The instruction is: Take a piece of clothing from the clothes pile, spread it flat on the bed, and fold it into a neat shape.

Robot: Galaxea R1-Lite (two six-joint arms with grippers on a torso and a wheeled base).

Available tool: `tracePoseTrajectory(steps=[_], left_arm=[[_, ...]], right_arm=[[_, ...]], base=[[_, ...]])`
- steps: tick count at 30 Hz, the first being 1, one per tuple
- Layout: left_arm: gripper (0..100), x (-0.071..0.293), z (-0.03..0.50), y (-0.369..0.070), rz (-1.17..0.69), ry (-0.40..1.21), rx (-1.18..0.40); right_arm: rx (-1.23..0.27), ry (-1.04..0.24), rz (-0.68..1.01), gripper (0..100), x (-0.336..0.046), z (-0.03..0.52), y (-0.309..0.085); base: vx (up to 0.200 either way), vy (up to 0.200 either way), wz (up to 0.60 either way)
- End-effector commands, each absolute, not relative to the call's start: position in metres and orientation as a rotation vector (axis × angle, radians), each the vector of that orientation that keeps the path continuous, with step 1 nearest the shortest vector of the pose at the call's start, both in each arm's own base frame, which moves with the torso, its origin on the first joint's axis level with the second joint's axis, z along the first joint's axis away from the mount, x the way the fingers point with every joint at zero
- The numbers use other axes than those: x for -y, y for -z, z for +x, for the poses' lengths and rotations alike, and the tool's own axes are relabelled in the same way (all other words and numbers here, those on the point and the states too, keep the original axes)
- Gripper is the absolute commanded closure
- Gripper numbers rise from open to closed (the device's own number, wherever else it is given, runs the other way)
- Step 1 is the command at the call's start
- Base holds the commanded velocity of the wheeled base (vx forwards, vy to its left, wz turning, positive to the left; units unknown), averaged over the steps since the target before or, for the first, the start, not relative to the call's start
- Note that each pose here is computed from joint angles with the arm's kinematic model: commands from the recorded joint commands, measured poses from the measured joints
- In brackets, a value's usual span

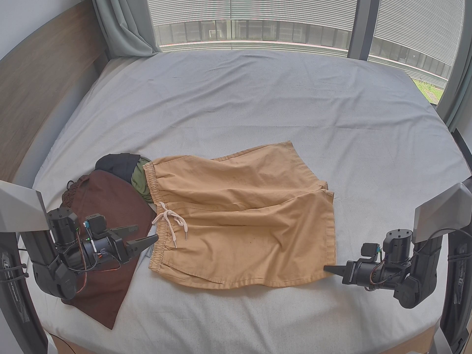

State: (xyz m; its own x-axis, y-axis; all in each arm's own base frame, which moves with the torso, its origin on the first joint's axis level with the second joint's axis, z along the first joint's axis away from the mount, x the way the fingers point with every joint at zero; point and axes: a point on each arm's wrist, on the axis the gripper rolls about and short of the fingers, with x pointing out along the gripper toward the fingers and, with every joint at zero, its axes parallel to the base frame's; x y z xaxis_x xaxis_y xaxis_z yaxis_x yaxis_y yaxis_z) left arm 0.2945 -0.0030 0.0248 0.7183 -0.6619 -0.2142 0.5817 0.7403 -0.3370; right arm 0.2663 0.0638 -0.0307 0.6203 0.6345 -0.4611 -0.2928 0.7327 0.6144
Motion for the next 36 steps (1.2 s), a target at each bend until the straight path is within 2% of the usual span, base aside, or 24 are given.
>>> tracePoseTrajectory(steps=[1, 36], left_arm=[[0, 0.003, 0.294, -0.016, -0.266, 0.694, -0.363], [0, 0.007, 0.289, 0.049, -0.328, 0.676, -0.573]], right_arm=[[-0.707, -0.559, 0.522, 100, -0.062, 0.266, 0.027], [-0.694, -0.563, 0.504, 100, -0.061, 0.270, 0.029]], base=[[0.000, 0.000, 0.00], [0.000, 0.000, 0.00]])
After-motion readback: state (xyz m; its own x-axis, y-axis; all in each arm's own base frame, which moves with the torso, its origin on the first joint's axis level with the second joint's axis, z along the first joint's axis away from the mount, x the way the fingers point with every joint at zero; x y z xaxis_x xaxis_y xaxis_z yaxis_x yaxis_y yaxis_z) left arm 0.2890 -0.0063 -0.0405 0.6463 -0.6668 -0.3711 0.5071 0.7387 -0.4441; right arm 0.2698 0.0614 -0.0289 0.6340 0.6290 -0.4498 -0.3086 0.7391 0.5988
